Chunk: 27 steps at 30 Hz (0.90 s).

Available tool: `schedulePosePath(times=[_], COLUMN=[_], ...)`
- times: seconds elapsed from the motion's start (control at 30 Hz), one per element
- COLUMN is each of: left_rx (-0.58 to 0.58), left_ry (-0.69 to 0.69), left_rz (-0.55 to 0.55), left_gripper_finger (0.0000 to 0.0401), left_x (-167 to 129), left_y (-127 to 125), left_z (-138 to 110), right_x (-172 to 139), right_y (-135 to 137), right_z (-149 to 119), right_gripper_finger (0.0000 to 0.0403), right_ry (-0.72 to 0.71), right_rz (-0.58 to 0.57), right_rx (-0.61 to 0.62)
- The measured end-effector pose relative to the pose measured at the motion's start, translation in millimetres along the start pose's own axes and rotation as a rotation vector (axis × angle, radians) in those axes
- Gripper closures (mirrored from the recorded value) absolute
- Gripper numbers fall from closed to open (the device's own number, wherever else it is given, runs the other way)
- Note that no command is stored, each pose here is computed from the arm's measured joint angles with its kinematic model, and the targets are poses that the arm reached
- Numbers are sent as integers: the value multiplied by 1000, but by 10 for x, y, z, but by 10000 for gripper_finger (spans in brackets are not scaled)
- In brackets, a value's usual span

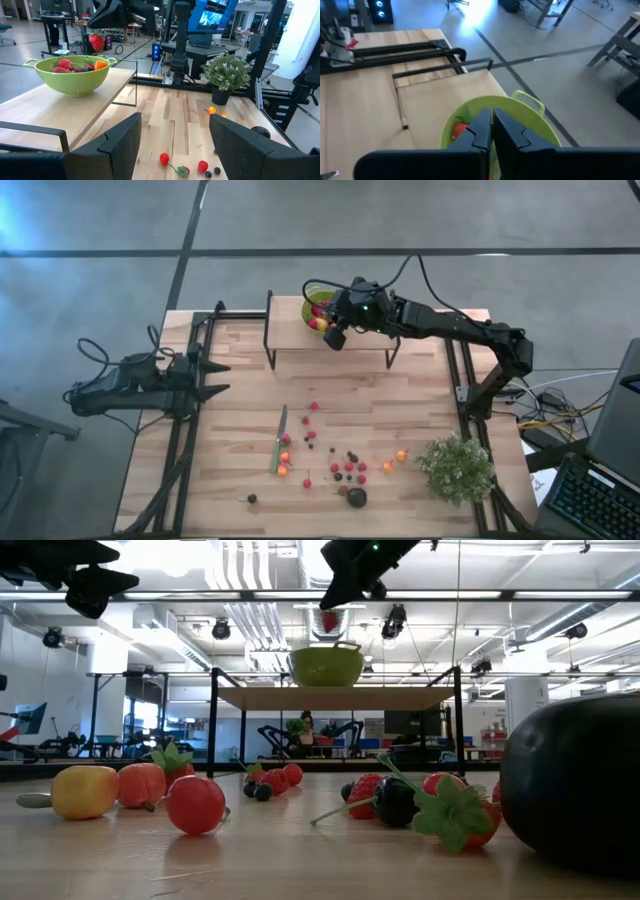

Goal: Pick & Place Fruit
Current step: Put the strawberry into the green colander on the shelf

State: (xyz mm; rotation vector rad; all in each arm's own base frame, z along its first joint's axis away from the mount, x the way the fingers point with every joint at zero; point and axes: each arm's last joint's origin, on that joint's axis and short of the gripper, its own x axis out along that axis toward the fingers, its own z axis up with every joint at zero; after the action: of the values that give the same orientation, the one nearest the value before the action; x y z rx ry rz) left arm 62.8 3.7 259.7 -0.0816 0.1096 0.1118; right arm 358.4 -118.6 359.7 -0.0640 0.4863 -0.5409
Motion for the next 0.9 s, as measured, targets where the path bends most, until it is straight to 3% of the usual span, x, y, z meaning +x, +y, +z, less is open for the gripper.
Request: schedulePosePath(times=[0.9], left_rx=[0], left_ry=[0], left_rz=[0], left_gripper_finger=[160], left_x=[0], left_y=[0], left_z=[-1], right_x=[176], right_y=[-131], right_z=[-212], right_gripper_finger=[394], right_ry=[-13], right_rz=[-74], right_rx=[-7])
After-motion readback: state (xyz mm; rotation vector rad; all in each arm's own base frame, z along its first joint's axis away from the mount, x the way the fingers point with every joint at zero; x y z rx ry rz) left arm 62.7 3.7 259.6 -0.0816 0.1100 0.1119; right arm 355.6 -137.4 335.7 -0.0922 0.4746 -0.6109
